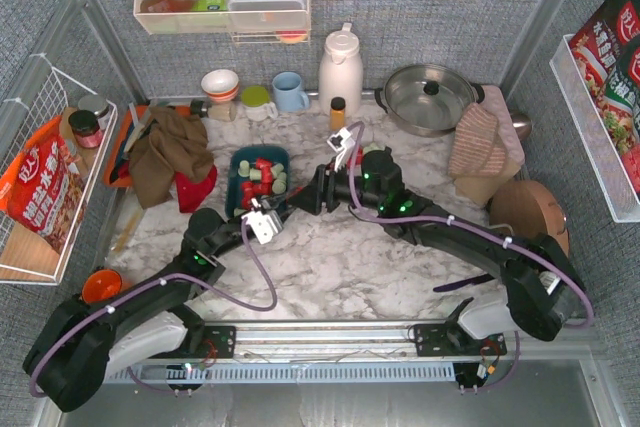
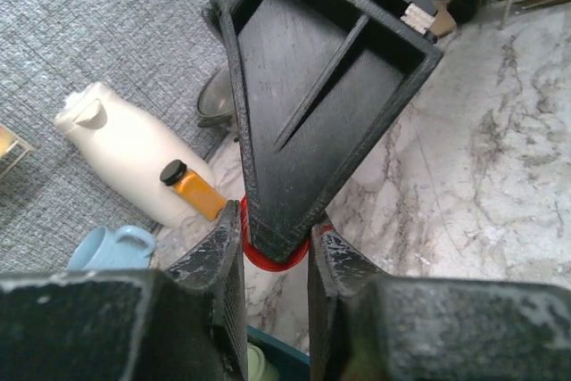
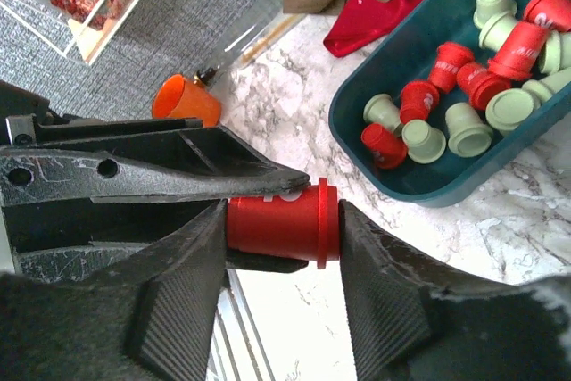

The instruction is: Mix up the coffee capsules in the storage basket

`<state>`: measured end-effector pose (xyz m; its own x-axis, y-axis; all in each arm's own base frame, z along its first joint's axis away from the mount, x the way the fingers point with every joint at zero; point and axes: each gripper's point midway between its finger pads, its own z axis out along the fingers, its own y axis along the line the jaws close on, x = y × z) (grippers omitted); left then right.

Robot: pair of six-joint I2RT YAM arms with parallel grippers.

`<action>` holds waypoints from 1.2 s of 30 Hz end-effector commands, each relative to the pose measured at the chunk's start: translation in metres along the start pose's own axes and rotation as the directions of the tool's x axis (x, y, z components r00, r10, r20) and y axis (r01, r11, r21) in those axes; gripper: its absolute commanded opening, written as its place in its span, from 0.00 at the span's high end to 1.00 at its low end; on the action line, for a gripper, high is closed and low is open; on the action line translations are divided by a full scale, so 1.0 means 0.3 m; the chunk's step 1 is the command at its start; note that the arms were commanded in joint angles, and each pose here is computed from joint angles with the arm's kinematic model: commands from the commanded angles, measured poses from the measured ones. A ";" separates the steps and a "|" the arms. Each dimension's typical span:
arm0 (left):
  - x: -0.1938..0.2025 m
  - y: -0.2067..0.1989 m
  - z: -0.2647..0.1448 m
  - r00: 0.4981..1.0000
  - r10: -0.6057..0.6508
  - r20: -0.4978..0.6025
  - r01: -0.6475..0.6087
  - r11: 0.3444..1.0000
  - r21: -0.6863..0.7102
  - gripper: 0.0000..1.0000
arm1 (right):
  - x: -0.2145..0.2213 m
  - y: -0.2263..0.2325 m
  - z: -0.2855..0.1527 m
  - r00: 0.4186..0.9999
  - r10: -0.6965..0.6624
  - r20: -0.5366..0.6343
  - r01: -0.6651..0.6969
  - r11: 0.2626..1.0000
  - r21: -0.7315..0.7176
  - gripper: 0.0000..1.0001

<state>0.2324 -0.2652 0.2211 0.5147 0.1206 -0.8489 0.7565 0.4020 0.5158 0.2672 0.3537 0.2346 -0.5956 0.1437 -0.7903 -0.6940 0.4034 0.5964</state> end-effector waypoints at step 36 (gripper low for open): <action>0.428 0.329 -0.145 0.760 -0.591 -0.270 0.273 0.668 -0.692 0.01 | -0.156 -1.199 -0.175 0.983 0.123 -0.136 0.062 0.473 0.879 0.48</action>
<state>0.3518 -0.1617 0.1290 -0.2622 0.1891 -0.9463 0.3498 0.9325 0.0894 0.5246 0.1499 0.0738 -0.6949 0.0510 -0.7173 -0.0064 0.9970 0.0771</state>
